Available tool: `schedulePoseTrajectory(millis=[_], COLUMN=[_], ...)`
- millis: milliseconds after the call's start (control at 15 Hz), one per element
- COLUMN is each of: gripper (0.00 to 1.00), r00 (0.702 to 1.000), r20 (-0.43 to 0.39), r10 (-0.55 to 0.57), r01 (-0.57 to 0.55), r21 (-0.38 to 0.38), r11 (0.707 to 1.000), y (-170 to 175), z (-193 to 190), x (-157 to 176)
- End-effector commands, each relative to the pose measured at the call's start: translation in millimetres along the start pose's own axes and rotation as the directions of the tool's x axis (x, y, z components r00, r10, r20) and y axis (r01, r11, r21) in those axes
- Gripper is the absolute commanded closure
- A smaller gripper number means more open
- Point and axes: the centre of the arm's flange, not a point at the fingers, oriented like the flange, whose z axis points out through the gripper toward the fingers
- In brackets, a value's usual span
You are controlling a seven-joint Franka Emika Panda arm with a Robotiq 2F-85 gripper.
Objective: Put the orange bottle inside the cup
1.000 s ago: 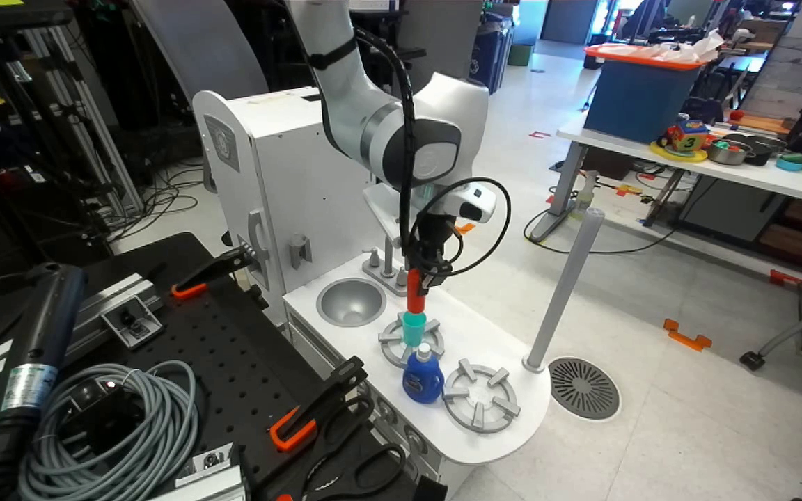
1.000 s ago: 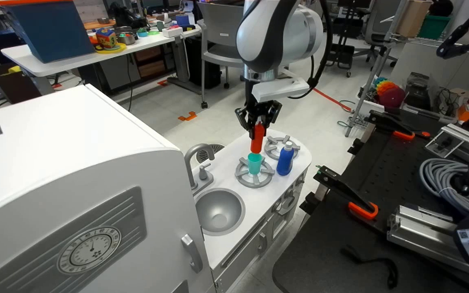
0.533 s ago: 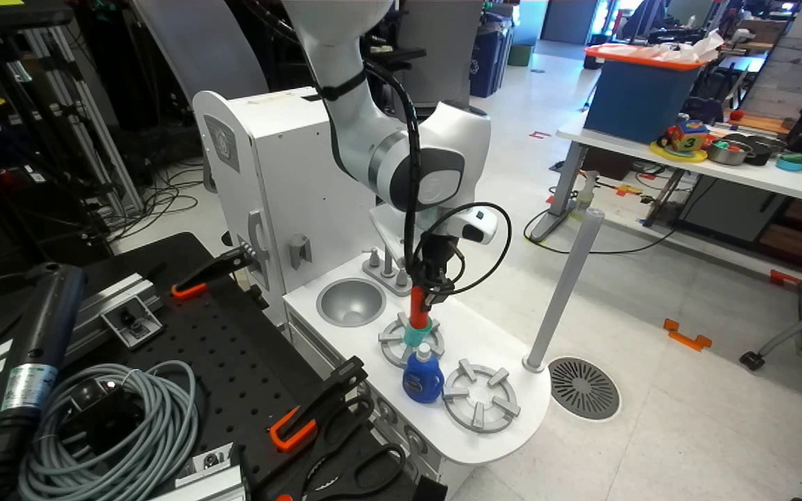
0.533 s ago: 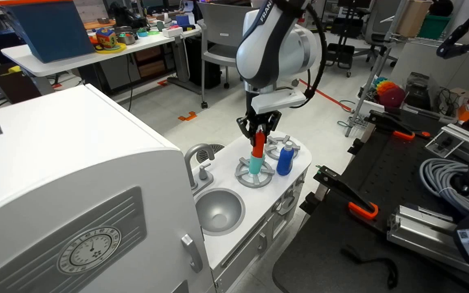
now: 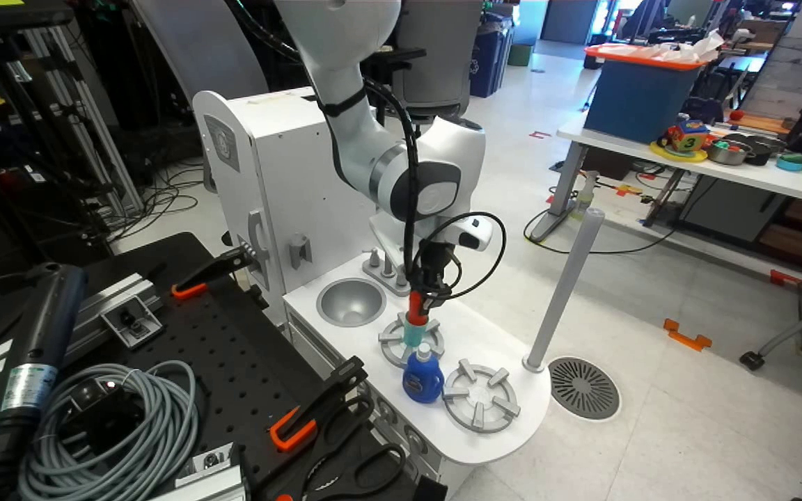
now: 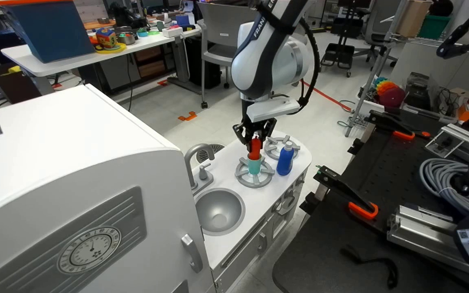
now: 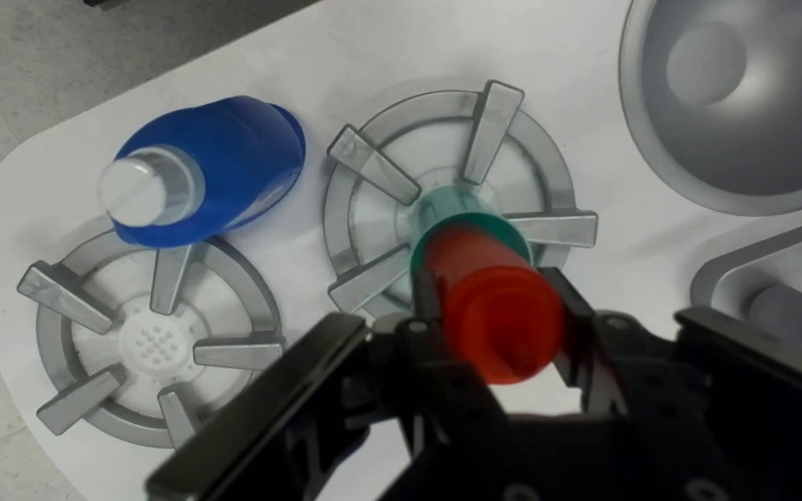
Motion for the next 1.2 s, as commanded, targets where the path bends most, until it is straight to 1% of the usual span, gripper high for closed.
schedulePoseTrajectory(millis=[0, 67, 133, 333, 400, 467, 667, 933, 1000, 1133], gripper=[0.37, 0.34, 0.29, 0.06, 0.02, 0.0, 0.0, 0.0, 0.0, 0.0], r00=[1.0, 1.0, 1.0, 0.999, 0.999, 0.999, 0.997, 0.989, 0.994, 0.992], r20=[0.017, 0.02, 0.022, 0.032, 0.04, 0.046, 0.074, 0.135, 0.104, 0.121], r10=[0.012, 0.013, 0.011, 0.009, 0.009, 0.007, 0.0, 0.058, 0.029, 0.045], r01=[-0.012, -0.012, -0.011, -0.009, -0.009, -0.006, 0.003, -0.045, -0.023, -0.036], r21=[-0.001, -0.002, -0.003, -0.01, -0.011, -0.014, -0.037, -0.101, -0.063, -0.08], r11=[1.0, 1.0, 1.0, 1.0, 1.0, 1.0, 0.999, 0.994, 0.998, 0.996], y=[-5, -6, -6, -8, -8, -7, -3, 8, 2, 6], z=[12, 13, 15, 17, 16, 14, 0, -31, 2, -12], x=[12, 12, 12, 9, 5, 2, -17, -44, -22, -29])
